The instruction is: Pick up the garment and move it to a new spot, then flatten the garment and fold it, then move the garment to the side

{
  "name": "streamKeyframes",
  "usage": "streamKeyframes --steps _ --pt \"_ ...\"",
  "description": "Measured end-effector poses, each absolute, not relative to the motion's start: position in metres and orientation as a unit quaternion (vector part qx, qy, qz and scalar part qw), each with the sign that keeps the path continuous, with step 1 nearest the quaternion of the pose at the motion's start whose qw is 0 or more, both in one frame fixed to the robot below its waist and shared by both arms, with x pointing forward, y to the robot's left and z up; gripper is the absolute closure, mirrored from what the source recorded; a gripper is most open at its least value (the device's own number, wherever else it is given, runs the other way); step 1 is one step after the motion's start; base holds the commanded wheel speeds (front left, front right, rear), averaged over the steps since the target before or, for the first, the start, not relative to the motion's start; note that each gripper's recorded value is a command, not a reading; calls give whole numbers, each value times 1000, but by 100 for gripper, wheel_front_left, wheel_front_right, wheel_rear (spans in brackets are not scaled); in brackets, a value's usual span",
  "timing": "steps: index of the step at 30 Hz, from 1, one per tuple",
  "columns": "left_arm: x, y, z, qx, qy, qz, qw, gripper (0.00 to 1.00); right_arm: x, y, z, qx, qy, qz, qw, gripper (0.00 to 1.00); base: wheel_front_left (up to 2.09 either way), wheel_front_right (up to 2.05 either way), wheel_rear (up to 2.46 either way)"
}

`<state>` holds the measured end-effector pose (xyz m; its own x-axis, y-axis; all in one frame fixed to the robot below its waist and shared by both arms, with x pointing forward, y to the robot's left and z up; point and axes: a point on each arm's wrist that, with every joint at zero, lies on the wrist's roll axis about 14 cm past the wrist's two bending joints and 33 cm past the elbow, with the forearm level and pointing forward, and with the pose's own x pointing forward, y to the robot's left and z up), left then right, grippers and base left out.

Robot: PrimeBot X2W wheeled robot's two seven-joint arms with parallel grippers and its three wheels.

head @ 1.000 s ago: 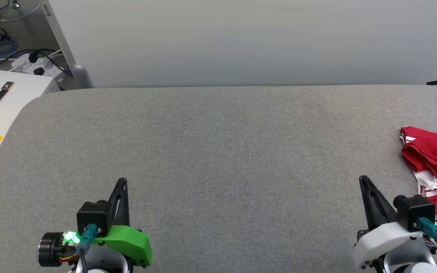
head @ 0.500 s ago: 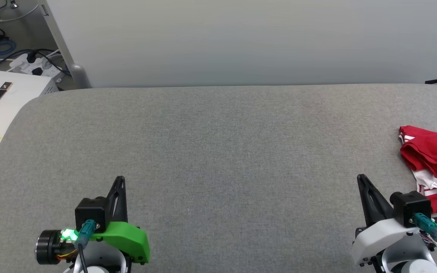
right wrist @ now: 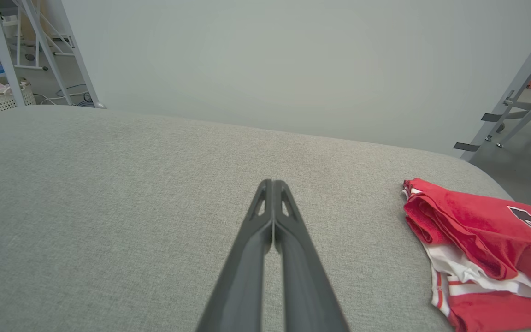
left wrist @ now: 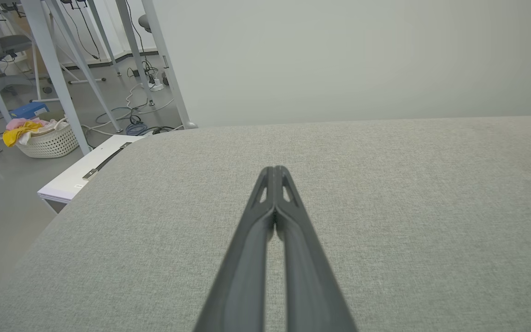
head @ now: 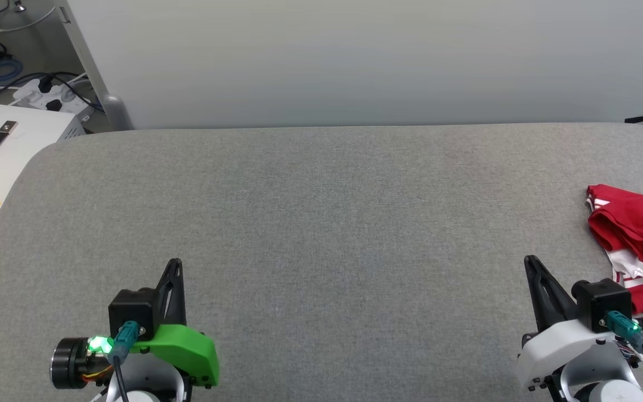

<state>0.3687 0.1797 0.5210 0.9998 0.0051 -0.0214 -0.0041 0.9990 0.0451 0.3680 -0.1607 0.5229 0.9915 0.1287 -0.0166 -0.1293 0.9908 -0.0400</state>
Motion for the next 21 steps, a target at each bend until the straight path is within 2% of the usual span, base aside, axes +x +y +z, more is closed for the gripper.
streamKeyframes --steps 21 --pt "369 180 521 22 10 2 1000 100 368 -161 523 -20 7 65 998 100 0 0 0"
